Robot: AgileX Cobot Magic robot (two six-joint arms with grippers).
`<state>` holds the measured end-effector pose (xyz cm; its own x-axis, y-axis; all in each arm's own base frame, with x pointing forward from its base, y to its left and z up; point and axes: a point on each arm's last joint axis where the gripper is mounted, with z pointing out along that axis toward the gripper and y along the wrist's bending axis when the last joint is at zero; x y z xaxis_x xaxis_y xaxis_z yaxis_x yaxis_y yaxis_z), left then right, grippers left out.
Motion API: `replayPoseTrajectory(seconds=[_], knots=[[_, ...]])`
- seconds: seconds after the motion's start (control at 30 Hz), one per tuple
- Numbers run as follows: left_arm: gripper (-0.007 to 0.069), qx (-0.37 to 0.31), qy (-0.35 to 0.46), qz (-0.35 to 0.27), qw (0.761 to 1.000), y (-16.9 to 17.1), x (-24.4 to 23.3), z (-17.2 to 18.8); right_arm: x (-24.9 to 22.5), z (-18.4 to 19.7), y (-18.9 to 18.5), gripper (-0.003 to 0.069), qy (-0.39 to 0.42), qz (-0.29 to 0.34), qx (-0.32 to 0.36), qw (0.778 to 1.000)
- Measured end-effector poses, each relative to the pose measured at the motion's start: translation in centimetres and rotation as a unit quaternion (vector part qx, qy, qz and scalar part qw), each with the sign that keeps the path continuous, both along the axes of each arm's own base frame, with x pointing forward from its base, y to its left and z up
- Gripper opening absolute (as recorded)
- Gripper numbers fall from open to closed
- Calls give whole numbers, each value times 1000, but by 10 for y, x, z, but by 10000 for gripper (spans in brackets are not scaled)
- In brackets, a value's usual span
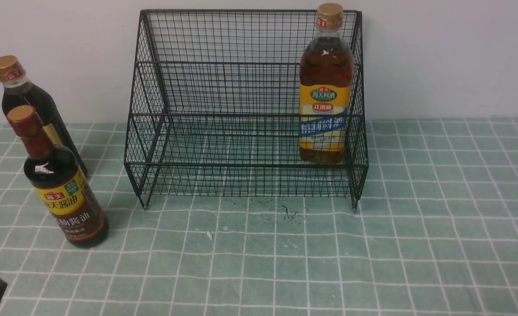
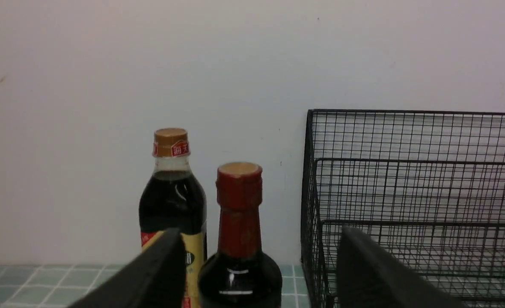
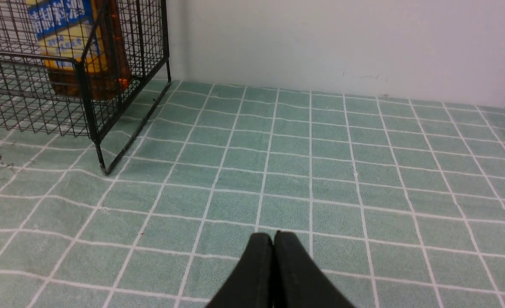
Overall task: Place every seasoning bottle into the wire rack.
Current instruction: Use the left arm to grab the condiment bottle closest to it
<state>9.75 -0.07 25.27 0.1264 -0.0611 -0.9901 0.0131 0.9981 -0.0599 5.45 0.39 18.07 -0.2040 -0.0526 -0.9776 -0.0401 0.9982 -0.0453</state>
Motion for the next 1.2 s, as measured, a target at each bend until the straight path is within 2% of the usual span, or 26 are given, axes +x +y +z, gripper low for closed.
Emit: replayPoseTrajectory(seconds=[0.07, 0.23, 0.6, 0.8, 1.1, 1.2], knots=[[529, 6, 14, -1, 1000, -1, 14, 6, 0, 0, 0, -15, 0, 0, 0, 1000], [573, 11, 66, -2, 998, -2, 54, 15, 0, 0, 0, -15, 0, 0, 0, 1000], [574, 6, 93, 10, 996, -1, 118, 9, 0, 0, 0, -15, 0, 0, 0, 1000], [574, -11, 92, 42, 995, 4, 134, -4, 0, 0, 0, -15, 0, 0, 0, 1000], [572, -7, 82, 58, 995, 7, 149, -22, 0, 0, 0, -15, 0, 0, 0, 1000], [530, -6, 85, 59, 995, 7, 155, -26, 0, 0, 0, -15, 0, 0, 0, 1000]])
